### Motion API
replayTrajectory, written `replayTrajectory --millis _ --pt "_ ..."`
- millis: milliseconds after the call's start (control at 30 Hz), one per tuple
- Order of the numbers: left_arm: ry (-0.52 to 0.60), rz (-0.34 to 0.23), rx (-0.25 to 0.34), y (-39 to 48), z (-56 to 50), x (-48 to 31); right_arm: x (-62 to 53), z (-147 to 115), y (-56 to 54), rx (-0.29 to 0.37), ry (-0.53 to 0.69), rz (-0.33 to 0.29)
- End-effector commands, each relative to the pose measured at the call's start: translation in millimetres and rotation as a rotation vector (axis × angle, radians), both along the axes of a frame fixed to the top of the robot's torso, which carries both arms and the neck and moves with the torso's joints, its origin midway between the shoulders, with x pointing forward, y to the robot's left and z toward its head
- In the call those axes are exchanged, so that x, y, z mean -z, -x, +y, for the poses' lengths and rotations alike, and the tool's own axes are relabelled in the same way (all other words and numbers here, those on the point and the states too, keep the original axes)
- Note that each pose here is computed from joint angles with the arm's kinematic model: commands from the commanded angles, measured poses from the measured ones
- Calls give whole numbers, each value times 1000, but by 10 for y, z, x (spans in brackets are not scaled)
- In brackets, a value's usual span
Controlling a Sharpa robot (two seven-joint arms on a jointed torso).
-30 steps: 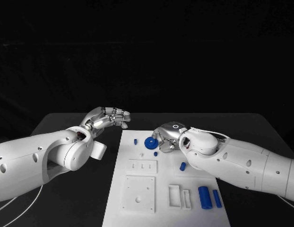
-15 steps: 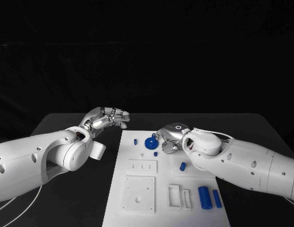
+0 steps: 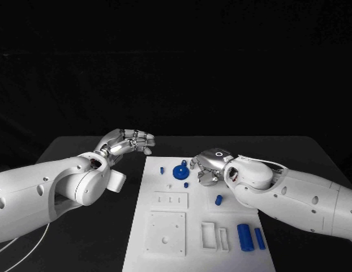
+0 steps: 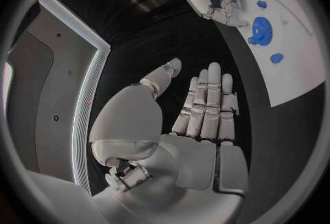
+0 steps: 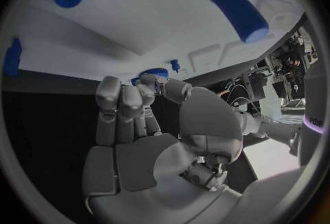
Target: Assemble the parts on the task board
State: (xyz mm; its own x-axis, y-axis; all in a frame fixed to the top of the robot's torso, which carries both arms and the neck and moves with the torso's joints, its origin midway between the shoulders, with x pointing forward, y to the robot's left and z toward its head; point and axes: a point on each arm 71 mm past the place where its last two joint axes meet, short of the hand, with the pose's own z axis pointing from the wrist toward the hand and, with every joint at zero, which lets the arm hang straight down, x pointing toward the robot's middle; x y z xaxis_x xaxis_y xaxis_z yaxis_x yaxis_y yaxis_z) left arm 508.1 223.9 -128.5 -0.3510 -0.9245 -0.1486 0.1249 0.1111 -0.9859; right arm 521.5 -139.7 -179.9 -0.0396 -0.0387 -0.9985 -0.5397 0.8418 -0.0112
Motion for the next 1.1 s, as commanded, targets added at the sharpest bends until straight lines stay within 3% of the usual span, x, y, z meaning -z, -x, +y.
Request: replayTrajectory --millis 33,133,233,400,667,933,1100 --pt "2 -12 3 -2 -4 -17 -124 -82 7 -7 -120 -75" --pt "1 -13 1 -7 8 -16 -219 -217 -5 13 -211 -87" --pt "1 -15 -4 -11 22 -17 -315 -383 -59 74 -362 -14" --pt "0 -16 -7 -23 33 -16 -430 -612 -62 74 -400 2" --pt "0 -15 -3 -28 33 -13 -408 -1032 -77 71 -422 104" --pt "0 -14 -3 -28 36 -12 -361 -1500 -148 135 -411 127" --pt "1 -14 -2 -27 36 -12 -313 -1625 -211 161 -403 141"
